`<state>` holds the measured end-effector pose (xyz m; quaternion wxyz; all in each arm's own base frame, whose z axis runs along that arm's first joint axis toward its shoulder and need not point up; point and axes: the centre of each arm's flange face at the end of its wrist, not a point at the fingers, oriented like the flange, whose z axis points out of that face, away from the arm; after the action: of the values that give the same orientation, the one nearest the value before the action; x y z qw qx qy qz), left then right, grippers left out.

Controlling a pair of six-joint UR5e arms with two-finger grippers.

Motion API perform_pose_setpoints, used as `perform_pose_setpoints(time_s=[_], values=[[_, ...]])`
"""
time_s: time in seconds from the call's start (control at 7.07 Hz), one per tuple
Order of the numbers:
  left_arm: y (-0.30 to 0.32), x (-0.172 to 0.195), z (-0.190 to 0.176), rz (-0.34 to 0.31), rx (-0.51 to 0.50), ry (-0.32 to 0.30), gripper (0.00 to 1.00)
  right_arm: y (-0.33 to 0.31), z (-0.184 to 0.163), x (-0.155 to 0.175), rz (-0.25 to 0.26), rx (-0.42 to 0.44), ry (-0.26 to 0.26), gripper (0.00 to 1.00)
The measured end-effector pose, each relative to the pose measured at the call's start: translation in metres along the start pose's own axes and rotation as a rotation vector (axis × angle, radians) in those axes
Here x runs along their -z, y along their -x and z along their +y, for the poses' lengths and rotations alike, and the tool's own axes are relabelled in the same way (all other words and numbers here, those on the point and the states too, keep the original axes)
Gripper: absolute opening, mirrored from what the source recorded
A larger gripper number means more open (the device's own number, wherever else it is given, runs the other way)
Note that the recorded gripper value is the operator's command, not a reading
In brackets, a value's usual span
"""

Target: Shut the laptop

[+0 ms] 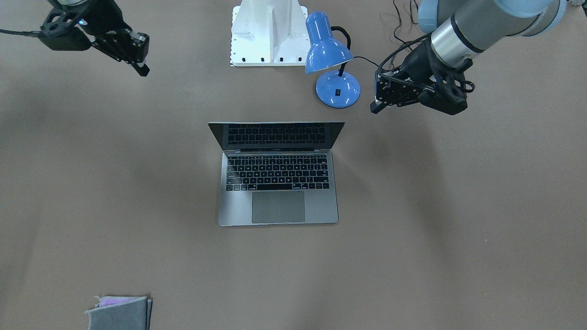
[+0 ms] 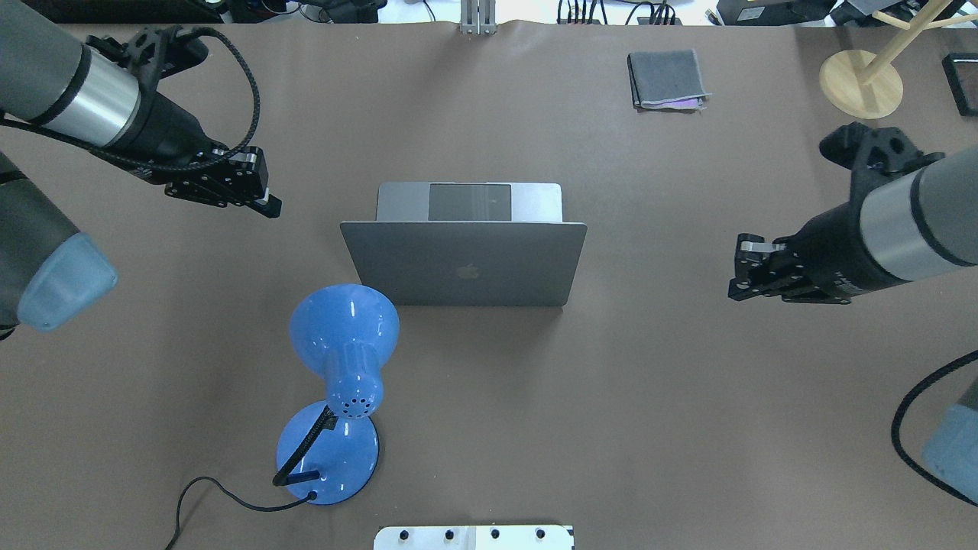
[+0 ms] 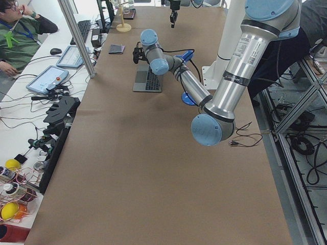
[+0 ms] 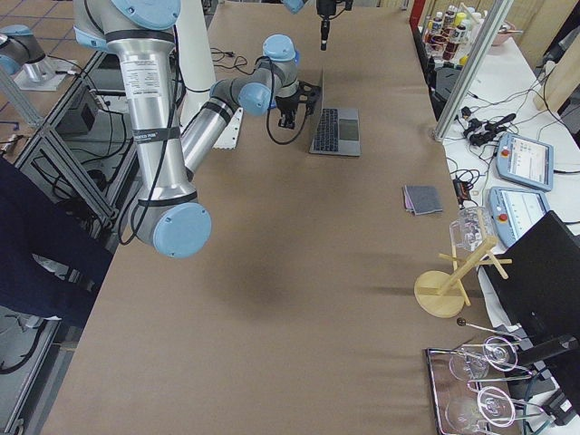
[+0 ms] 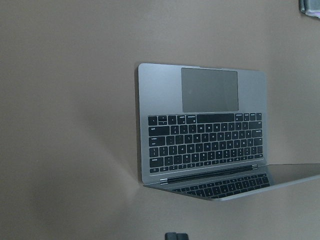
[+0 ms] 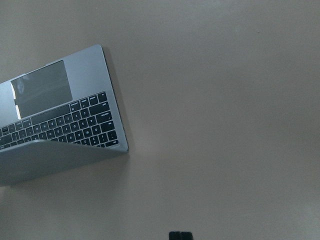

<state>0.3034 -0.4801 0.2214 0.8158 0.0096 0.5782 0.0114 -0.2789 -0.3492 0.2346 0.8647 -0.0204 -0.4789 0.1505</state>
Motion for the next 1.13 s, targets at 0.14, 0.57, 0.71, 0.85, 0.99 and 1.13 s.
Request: perform_pose_setpoints(time_s=[0.14, 0.57, 0.71, 0.85, 0.99, 1.13], values=[[-0.015, -0.014, 0.004, 0.001, 0.012, 0.005, 0.00, 0.014, 0.016, -0.012, 0.005, -0.006, 0.000, 0.00], [-0.034, -0.055, 0.020, -0.027, 0.023, 0.003, 0.00, 0.054, 0.039, -0.046, 0.005, -0.012, -0.017, 0.00], [-0.036, -0.062, 0.023, -0.034, 0.022, 0.003, 0.00, 0.066, 0.038, -0.053, 0.002, -0.022, -0.019, 0.00], [-0.037, -0.067, 0.025, -0.037, 0.020, 0.005, 0.00, 0.076, 0.036, -0.059, 0.001, -0.030, -0.024, 0.00], [-0.038, -0.071, 0.024, -0.038, 0.019, 0.009, 0.00, 0.085, 0.033, -0.065, 0.002, -0.035, -0.033, 0.00], [-0.041, -0.075, 0.021, -0.040, 0.019, 0.010, 0.00, 0.094, 0.030, -0.073, 0.006, -0.039, -0.043, 0.00]])
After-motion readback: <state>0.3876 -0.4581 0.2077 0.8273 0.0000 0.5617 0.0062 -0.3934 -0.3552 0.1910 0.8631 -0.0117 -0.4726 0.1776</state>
